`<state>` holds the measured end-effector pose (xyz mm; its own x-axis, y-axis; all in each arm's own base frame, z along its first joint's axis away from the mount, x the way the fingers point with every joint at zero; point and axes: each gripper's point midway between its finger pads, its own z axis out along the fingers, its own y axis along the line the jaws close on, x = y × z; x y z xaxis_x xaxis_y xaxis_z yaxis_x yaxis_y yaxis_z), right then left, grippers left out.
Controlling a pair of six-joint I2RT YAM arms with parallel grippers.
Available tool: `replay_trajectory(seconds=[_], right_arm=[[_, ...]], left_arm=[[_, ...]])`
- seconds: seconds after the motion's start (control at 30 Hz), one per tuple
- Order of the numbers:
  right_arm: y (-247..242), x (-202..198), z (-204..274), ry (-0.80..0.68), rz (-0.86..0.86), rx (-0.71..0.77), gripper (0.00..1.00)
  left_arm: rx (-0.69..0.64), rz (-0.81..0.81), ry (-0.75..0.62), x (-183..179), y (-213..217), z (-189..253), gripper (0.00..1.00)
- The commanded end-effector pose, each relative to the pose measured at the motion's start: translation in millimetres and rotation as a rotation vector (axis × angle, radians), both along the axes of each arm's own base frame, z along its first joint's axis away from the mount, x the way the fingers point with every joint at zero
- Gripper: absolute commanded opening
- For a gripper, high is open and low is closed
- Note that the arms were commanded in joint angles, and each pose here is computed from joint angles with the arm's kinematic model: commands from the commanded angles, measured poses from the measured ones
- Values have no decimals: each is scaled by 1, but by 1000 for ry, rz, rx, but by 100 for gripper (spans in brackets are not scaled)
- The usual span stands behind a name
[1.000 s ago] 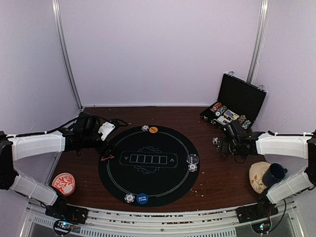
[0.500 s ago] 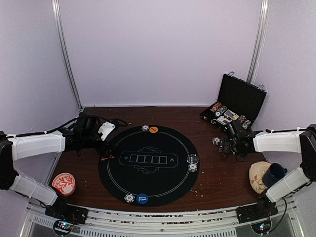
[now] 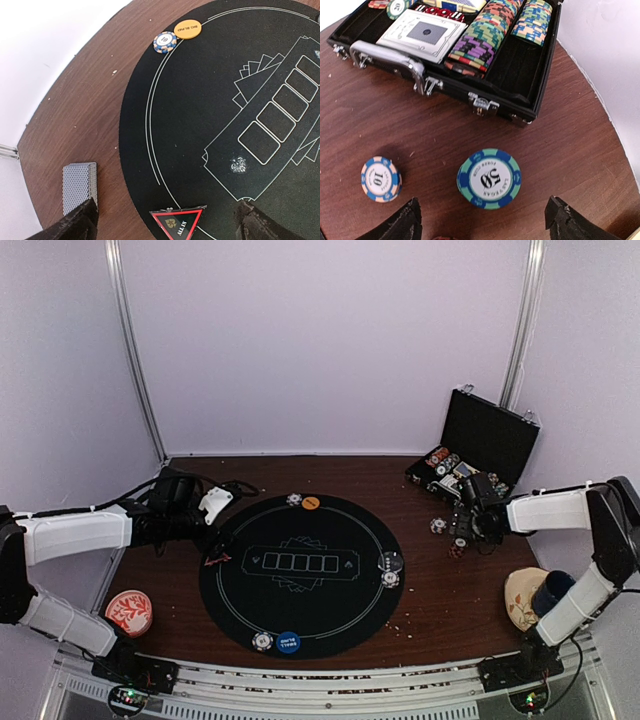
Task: Distribute texas hold em gaming equipment
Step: Pick up the pile of poker chips from the pile of poker chips.
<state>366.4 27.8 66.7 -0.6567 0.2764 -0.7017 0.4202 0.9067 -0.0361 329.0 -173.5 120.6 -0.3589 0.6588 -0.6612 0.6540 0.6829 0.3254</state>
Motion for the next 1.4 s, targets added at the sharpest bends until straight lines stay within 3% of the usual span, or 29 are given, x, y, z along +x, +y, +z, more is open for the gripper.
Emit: replay_trajectory(seconds=[0.0,1.37], right_arm=[[-7,20,11,-53,-50,8,86],[-23,24,-20,8,-77,23,55]], left_arm=[[-29,6,-29,4,-1,6,98],[-38,-1,-30,3,-2,8,98]])
